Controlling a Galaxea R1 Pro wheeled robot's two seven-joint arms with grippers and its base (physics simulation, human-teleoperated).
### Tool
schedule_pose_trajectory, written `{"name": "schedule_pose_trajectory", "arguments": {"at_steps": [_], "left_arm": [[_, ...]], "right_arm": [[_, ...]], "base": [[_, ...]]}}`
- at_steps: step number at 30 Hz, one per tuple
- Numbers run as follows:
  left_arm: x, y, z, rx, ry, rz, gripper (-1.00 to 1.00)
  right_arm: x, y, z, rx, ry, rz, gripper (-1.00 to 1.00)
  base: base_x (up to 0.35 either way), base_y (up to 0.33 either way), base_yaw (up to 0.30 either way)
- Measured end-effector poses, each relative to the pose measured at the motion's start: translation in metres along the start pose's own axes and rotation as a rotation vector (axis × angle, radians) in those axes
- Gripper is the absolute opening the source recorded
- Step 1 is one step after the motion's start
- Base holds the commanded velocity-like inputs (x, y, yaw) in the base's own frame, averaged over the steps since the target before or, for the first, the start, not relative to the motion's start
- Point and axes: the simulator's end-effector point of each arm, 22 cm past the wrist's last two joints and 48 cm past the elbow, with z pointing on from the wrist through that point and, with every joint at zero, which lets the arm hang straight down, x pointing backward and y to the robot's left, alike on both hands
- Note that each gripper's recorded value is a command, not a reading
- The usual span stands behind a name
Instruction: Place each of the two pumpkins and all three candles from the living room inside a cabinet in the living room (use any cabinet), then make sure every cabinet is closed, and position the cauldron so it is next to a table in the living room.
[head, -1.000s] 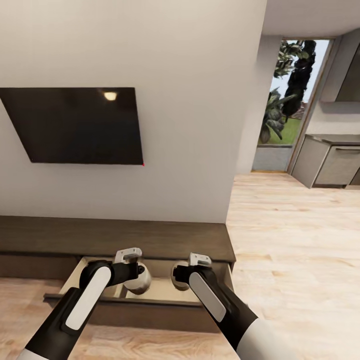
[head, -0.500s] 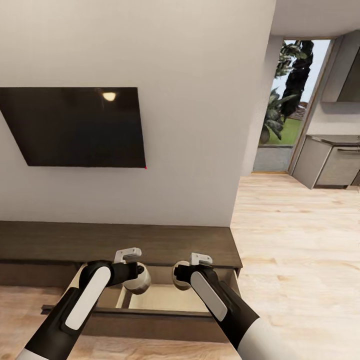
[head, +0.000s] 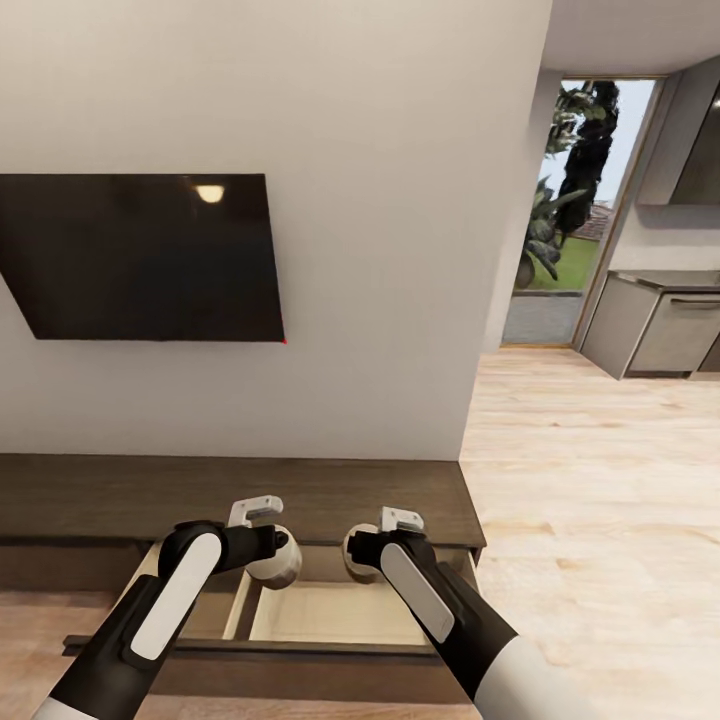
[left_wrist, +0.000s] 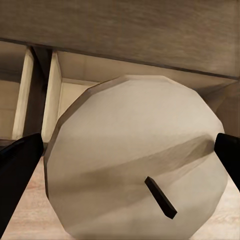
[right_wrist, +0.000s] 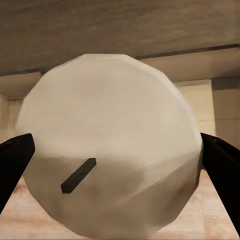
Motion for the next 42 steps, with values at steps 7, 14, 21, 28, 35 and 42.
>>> {"name": "schedule_pose_trajectory", "arguments": {"at_steps": [7,14,21,28,35,42], "left_arm": [[0.002,0.0,0.001,-0.001,0.006,-0.002,-1.0],[0.002,-0.001,0.001,0.0,0.006,-0.001,-1.0],[0.0,-0.002,0.001,0.002,-0.004,-0.005,-1.0],[-0.001,-0.002,0.001,0.004,-0.009,-0.004,-1.0],[0.004,-0.001,0.01,0.004,-0.008,-0.004,-1.0],[0.009,0.003,0.019,0.001,-0.006,-0.006,-1.0]], "right_arm": [[0.02,-0.012,0.007,0.035,0.064,-0.019,-1.0],[0.03,-0.018,0.01,0.051,0.101,-0.036,-1.0],[0.03,-0.019,0.01,0.05,0.1,-0.034,-1.0],[0.031,-0.017,0.012,0.043,0.1,-0.033,-1.0],[0.032,-0.019,0.019,0.04,0.089,-0.029,-1.0],[0.035,-0.021,0.027,0.036,0.081,-0.027,-1.0]], "base": [[0.021,0.0,0.0],[0.167,0.0,0.0],[0.029,0.0,0.0],[0.002,0.0,0.0],[0.0,0.0,0.0],[0.0,0.0,0.0]]}}
